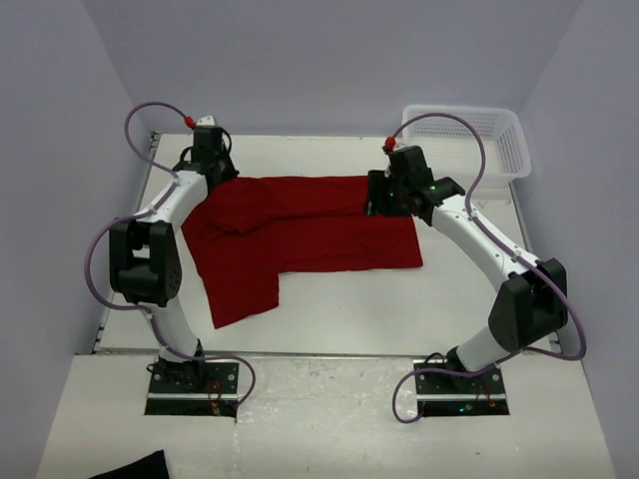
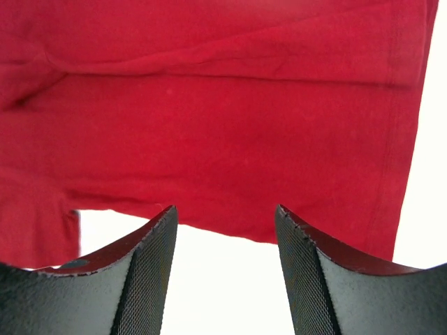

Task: Fold and stack the t-shirts
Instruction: Fold the flattened tshirt in 1/3 of the way

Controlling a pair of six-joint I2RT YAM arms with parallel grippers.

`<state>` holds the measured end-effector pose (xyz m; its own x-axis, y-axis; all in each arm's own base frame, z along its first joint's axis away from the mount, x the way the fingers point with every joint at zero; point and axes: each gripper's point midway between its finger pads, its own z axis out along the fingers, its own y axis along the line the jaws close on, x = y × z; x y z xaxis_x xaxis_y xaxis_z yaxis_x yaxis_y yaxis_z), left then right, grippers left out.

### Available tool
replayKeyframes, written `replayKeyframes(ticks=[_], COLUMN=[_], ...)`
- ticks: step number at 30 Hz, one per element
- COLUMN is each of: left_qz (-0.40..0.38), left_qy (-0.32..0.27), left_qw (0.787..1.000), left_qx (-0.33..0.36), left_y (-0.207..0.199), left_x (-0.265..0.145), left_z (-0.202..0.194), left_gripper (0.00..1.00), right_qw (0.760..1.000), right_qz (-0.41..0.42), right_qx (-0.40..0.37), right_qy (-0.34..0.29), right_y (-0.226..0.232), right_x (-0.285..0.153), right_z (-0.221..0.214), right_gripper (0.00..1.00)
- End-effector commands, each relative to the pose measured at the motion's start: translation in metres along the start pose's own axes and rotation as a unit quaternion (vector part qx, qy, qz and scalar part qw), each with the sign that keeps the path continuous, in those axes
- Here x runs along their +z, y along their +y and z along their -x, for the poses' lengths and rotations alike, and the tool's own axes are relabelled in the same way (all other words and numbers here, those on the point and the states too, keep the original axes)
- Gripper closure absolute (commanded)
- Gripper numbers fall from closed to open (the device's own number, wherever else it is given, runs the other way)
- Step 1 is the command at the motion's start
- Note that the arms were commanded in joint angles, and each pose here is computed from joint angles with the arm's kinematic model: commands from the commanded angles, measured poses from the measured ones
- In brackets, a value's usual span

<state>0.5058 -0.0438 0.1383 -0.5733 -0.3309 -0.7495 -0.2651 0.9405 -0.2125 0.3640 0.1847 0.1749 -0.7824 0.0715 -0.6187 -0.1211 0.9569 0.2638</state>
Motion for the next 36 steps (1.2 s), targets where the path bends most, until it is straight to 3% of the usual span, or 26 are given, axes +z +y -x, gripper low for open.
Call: replayKeyframes(ticks=[1,8,12,19,28,36], left_qz=[0.033,-0.016,-0.009,-0.009,-0.042,-0.058], left_qy=[0.026,0.068,0.051,0.017,0.040,0.037], left_qw=[0.999,0.997,0.999,1.000,0.998,0.997], left_qx=[0.004,0.014,0.016,0.005,-0.008,-0.029], left_y=[0.015,0.001,0.004,0.016,0.008,0.007], left_x=[-0.004,-0.024,-0.047,-0.074,-0.065,-0.049], left_z=[-0.016,-0.077,-0.089,-0.098,-0.120,-0.139], left_gripper=[0.75,0.71,0.70,0.65,0.50,0.51], right_qw=[0.997,0.995,0.995,0.994,0.994,0.993], right_qz=[0.028,0.086,0.082,0.096,0.092,0.096], right_qx=[-0.067,-0.051,-0.052,-0.052,-0.056,-0.058], right_qy=[-0.017,0.001,-0.014,-0.004,-0.017,-0.019], right_y=[0.007,0.027,0.030,0.031,0.028,0.028], right_x=[0.003,-0.003,-0.007,-0.005,-0.011,-0.013], right_z=[-0.005,0.006,0.021,0.009,0.009,0.008], right_gripper=[0.41,0.40,0.40,0.40,0.40,0.40])
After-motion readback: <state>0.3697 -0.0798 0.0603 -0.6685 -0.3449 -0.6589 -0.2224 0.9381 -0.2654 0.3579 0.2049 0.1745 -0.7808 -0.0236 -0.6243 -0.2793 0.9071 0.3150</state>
